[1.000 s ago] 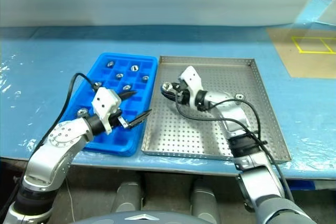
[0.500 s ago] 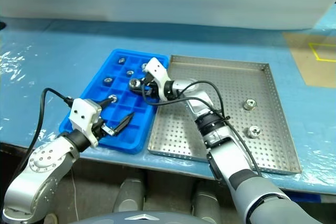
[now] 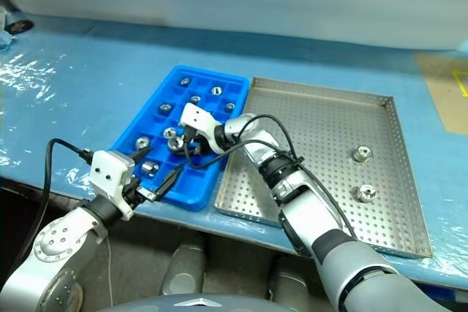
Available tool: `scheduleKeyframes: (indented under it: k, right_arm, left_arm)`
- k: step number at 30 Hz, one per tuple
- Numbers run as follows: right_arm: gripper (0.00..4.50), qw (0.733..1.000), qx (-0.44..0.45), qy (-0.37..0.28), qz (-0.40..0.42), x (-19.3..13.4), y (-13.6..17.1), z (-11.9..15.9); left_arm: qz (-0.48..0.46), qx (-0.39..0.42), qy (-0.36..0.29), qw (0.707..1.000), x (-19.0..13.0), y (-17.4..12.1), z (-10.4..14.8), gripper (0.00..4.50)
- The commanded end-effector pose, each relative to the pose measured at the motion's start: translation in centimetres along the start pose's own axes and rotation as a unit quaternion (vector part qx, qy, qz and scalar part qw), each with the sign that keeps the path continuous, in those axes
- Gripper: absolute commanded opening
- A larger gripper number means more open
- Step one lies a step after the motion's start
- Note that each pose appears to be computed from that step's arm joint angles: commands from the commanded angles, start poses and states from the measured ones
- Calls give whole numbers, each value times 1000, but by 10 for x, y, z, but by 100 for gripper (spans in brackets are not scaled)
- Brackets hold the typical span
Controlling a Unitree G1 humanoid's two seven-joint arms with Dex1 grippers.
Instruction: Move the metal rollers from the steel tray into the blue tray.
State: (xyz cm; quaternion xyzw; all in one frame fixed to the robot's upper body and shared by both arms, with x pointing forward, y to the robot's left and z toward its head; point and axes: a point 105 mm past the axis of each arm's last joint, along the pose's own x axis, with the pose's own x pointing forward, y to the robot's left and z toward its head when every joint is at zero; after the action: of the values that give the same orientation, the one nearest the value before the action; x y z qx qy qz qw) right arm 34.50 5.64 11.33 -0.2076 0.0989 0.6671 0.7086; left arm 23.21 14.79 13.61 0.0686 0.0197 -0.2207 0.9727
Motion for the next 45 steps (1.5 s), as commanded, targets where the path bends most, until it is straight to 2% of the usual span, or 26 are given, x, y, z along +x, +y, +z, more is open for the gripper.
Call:
scheduleKeyframes:
  k: [1,11,16,19,20,25,28,35,45]
  right_arm:
    - [160,999,-40,0,10,1,3,9]
    - [160,998,-55,21,6,-2,1,0]
    - [334,998,-60,21,-12,-5,-5,-2]
    - [436,998,-47,-1,-37,-10,-13,4]
    - [446,998,-39,-15,-45,-14,-16,7]
    - [446,991,-9,-79,-108,-42,-36,16]
    - [446,982,19,-91,-164,-67,-51,9]
    - [446,953,68,-77,-285,-119,-72,-23]
    - [446,922,108,-24,-371,-163,-71,-62]
  left_arm:
    - [-1,18,-33,999,-2,-5,18,450]
    - [-6,19,-36,999,2,-4,22,450]
    - [-10,24,-36,999,3,-3,21,450]
    - [-18,35,-34,999,7,-3,19,450]
    - [-22,39,-35,998,10,-3,19,450]
    - [-43,42,-52,997,29,-3,25,450]
    - [-60,45,-52,996,40,-4,25,450]
    - [-92,55,-72,992,75,-4,35,450]
    - [-190,87,-80,975,103,-19,42,450]
